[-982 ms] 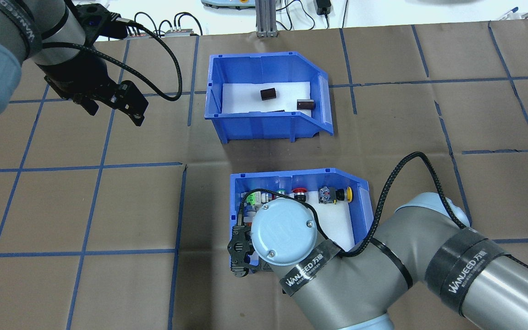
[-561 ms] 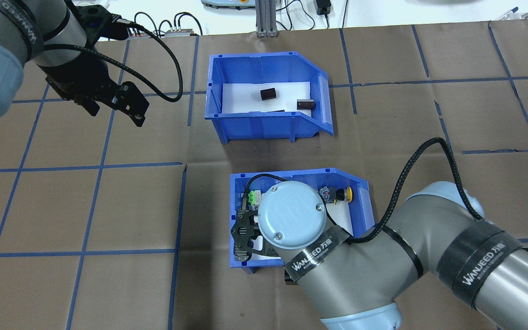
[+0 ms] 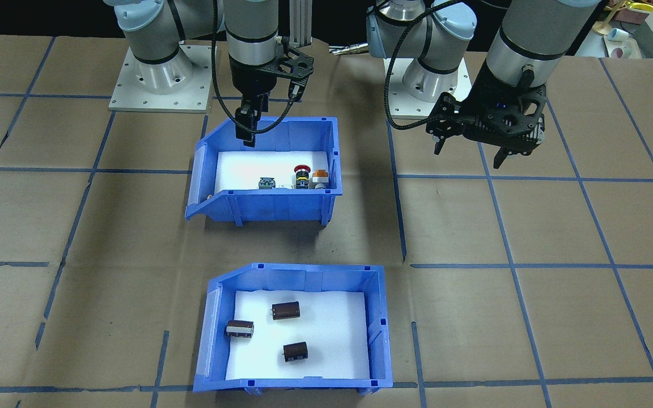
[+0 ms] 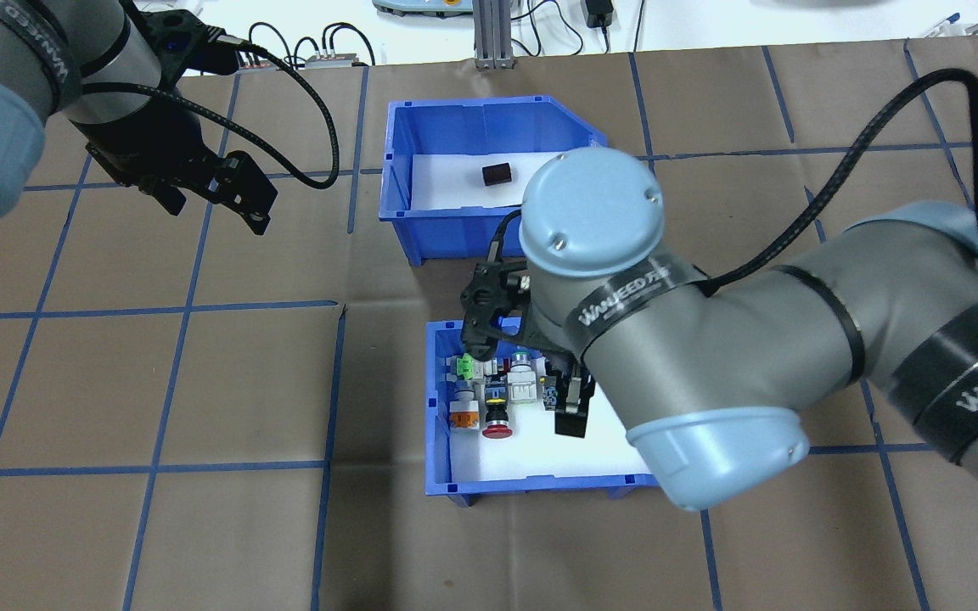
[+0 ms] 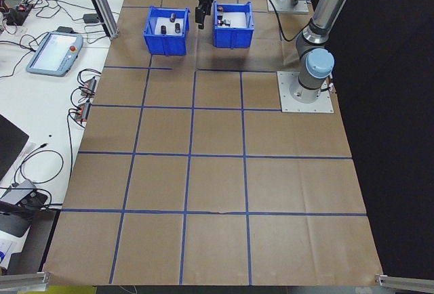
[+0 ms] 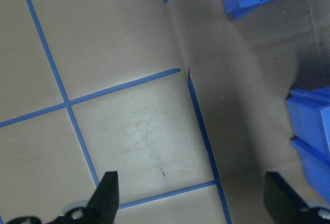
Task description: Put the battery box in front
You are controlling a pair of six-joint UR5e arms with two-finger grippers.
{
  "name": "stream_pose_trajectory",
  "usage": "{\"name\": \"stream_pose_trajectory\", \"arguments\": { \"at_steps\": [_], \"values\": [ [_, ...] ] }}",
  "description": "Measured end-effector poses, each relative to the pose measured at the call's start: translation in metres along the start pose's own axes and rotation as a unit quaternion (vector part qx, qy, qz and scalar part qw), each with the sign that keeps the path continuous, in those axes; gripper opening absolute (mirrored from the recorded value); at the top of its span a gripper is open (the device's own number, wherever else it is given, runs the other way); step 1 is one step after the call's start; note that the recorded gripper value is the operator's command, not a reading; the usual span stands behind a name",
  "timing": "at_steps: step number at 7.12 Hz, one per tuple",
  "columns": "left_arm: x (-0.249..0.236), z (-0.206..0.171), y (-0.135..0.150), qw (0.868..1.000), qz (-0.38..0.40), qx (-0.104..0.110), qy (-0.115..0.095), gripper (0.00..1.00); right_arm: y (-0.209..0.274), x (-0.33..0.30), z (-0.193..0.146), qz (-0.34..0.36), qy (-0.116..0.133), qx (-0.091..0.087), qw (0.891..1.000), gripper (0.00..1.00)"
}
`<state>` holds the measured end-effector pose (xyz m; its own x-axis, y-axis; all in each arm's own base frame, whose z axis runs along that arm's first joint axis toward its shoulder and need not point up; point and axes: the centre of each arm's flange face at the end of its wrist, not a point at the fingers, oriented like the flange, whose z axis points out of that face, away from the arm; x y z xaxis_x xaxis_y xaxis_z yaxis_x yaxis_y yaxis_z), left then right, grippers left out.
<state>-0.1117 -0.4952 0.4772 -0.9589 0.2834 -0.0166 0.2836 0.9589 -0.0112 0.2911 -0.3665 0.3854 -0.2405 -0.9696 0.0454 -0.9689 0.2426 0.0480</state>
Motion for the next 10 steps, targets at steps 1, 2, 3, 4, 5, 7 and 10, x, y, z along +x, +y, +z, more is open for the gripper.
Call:
{"name": "stream_pose_trajectory", "arguments": {
  "at_steps": [1,2,3,4,5,7,10],
  "values": [
    [0.0,0.0,0.0,1.0,0.0,0.0,0.0,0.99,0.024,0.032,-0.011,0.042,-0.005,-0.003,0.999,1.0],
    [0.0,0.0,0.0,1.0,0.0,0.001,0.0,0.99,0.058,0.066,-0.02,0.099,-0.012,-0.007,0.995,1.0],
    [0.0,0.0,0.0,1.0,0.0,0.001,0.0,0.99,0.092,0.096,-0.027,0.17,-0.012,-0.007,0.985,1.0],
    [0.0,-0.001,0.0,1.0,0.0,0.001,0.0,0.99,0.121,0.119,-0.033,0.25,-0.009,-0.005,0.968,1.0],
    [0.0,-0.001,0.0,1.0,0.0,0.001,0.0,0.99,0.139,0.134,-0.041,0.327,-0.002,0.0,0.945,1.0],
    [0.0,0.0,0.0,1.0,0.0,0.001,0.0,0.99,0.144,0.164,-0.062,0.451,0.009,0.017,0.893,1.0],
    [0.0,-0.001,0.001,1.0,0.001,0.0,-0.001,0.99,0.127,0.206,-0.077,0.598,-0.028,0.03,0.801,1.0]
  ]
}}
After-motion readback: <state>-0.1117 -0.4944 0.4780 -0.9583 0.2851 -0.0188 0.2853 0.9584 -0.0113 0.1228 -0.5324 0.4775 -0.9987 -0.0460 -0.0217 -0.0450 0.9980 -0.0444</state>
